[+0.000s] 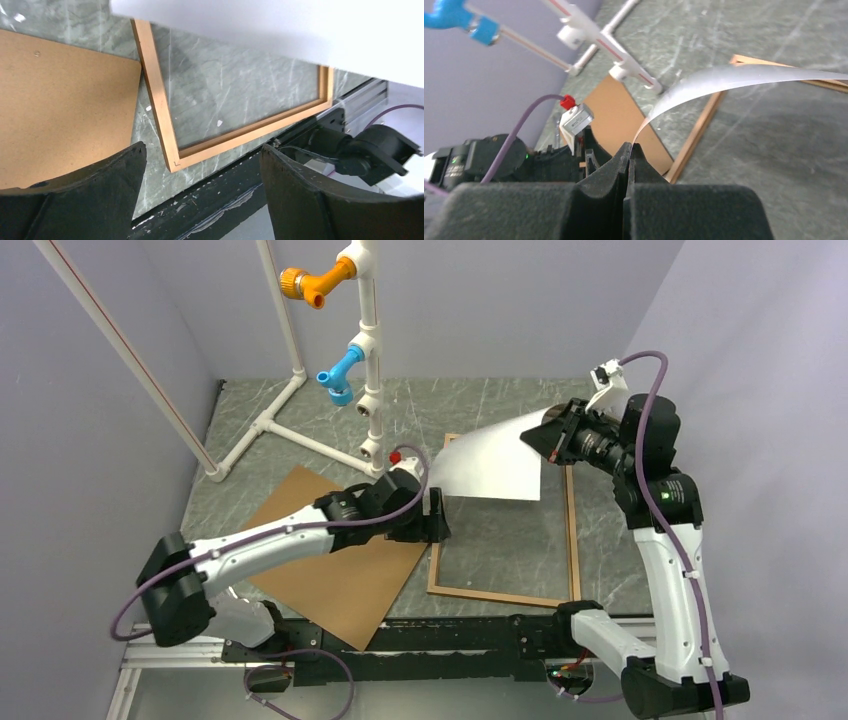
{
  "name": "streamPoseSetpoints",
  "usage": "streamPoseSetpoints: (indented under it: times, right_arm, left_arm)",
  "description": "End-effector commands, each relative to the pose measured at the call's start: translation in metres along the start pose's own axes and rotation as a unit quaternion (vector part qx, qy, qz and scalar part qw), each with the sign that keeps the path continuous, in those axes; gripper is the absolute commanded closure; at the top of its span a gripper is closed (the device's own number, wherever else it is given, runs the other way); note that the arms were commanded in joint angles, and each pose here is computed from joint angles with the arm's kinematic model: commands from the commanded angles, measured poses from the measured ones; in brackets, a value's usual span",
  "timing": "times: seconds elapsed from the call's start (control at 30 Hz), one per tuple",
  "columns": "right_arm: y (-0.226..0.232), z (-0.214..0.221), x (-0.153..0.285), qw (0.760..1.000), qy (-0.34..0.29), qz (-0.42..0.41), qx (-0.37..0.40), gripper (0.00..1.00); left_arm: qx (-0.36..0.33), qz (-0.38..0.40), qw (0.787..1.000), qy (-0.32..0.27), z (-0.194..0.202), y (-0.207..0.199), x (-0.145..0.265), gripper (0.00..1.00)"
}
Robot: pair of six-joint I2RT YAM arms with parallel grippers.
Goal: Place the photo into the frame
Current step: Place the photo in the photo frame.
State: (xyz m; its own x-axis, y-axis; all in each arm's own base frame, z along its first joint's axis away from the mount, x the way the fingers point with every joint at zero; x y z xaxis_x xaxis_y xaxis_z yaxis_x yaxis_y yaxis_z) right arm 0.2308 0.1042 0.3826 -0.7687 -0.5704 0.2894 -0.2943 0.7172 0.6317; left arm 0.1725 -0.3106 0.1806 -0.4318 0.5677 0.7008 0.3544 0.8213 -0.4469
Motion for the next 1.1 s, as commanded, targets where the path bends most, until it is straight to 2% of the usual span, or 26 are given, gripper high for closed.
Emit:
streamPoseSetpoints:
  times: [0.0,0.1,0.27,0.5,0.7,1.07]
  right_arm:
    - [0.054,-0.018,0.026,0.990,-0.033,-0.126,0.056,1.00]
    - [0.056,-0.012,0.032,0.988,-0.034,-0.138,0.061,1.00]
    - [0.026,0.017,0.023,0.994,-0.005,-0.097,0.040,1.00]
    - [-0.046,0.101,-0.005,0.996,0.078,-0.030,-0.031,1.00]
    - [-0.105,0.155,-0.013,0.981,0.155,0.088,-0.080,1.00]
    - [-0.142,0.181,-0.020,0.954,0.193,0.185,-0.136,1.00]
  left_arm:
    - [0.007,-0.009,0.998,-0.063,-0.015,0.010,0.022,0.12]
    - [0.020,-0.024,0.996,-0.085,-0.014,0.023,0.032,0.11]
    - [0.055,-0.058,0.990,-0.113,-0.012,0.045,0.048,0.12]
    - [0.080,-0.059,0.983,-0.154,-0.012,0.058,0.066,0.12]
    - [0.080,-0.067,0.984,-0.142,-0.009,0.064,0.065,0.13]
    - [0.075,-0.068,0.988,-0.115,-0.006,0.061,0.053,0.14]
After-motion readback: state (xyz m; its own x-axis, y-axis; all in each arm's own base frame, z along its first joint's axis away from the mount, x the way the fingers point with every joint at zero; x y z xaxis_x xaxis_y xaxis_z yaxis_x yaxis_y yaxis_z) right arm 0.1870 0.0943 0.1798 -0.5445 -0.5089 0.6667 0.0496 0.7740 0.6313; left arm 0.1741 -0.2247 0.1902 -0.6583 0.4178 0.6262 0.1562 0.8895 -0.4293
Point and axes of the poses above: each gripper's point midway between its finger pads, its own x axis back along the fingers, its own y axis along the line the jaws close on, z = x × y, the point moved 4 cm from there along x, back along the fingers, and after that the axes turned 7 degrees about -x, right-handed, at the moved point
